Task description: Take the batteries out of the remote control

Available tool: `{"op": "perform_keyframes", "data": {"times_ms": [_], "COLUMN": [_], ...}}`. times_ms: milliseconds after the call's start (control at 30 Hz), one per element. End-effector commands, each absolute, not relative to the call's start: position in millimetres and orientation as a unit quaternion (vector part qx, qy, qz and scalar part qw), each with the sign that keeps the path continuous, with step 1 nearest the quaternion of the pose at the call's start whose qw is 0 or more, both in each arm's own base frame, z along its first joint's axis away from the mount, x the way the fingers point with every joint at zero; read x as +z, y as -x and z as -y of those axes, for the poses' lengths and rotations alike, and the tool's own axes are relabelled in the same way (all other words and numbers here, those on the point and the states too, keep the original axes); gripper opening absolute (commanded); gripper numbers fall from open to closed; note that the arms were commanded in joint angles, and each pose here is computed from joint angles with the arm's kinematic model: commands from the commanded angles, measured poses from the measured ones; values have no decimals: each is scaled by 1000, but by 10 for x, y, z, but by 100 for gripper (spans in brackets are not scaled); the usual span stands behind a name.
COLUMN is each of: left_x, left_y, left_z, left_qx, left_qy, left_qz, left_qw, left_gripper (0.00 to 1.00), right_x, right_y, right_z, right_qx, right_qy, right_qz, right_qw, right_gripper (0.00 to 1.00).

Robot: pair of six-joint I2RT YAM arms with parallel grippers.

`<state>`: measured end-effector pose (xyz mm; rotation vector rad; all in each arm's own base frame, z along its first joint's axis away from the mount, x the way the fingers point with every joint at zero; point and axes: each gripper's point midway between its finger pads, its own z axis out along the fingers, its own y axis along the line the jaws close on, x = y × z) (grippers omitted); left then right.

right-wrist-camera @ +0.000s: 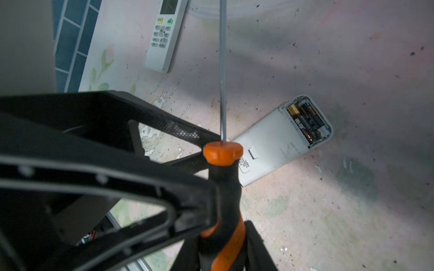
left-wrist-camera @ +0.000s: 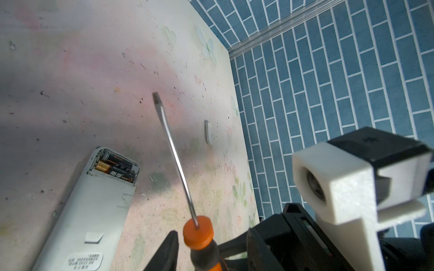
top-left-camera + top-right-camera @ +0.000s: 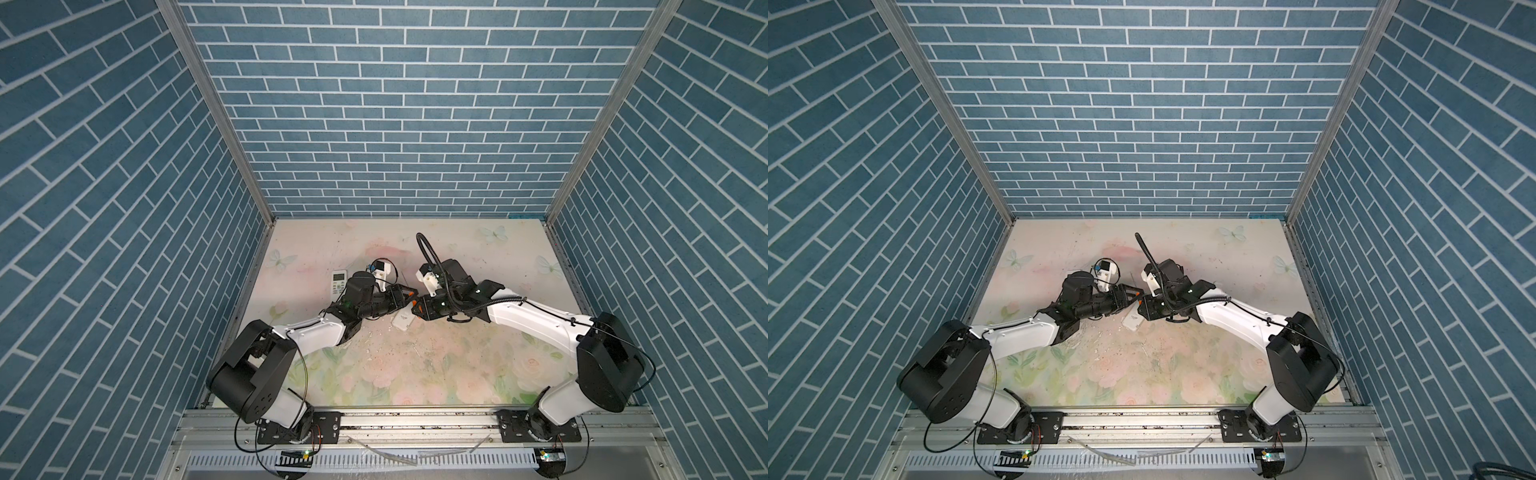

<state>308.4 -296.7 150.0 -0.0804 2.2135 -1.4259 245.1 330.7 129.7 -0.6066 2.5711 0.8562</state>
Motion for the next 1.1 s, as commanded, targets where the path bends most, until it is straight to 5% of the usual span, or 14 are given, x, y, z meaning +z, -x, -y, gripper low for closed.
{"op": "perform_keyframes", "data": {"times_ms": [0,533,867,967,1067], "left_x": [1635,1695,1684,1700,1769], "left_y": [-3174,-3283,-3311,-3334,-3383], "left_z": [3031,3115,3101,3096,3085], "left_qx": [-529,-539,-528,-534,-549], "left_qy": [16,15,13,18,31], "left_qz": [-803,-795,-801,-797,-786], "left_qw": [274,278,282,281,282], "left_gripper": [48,34,0,0,0], "right_x": [1560,1615,1642,1702,1755], "right_y": [-2487,-2475,-2477,-2499,-2532], "right_z": [-3433,-3392,-3366,-3355,-3349], "right_qx": [334,338,334,333,331], "right_qy": [211,202,200,199,194], "right_qz": [-896,-893,-895,-893,-892], "right_qw": [203,216,219,229,239], "right_gripper": [5,3,3,8,24]}}
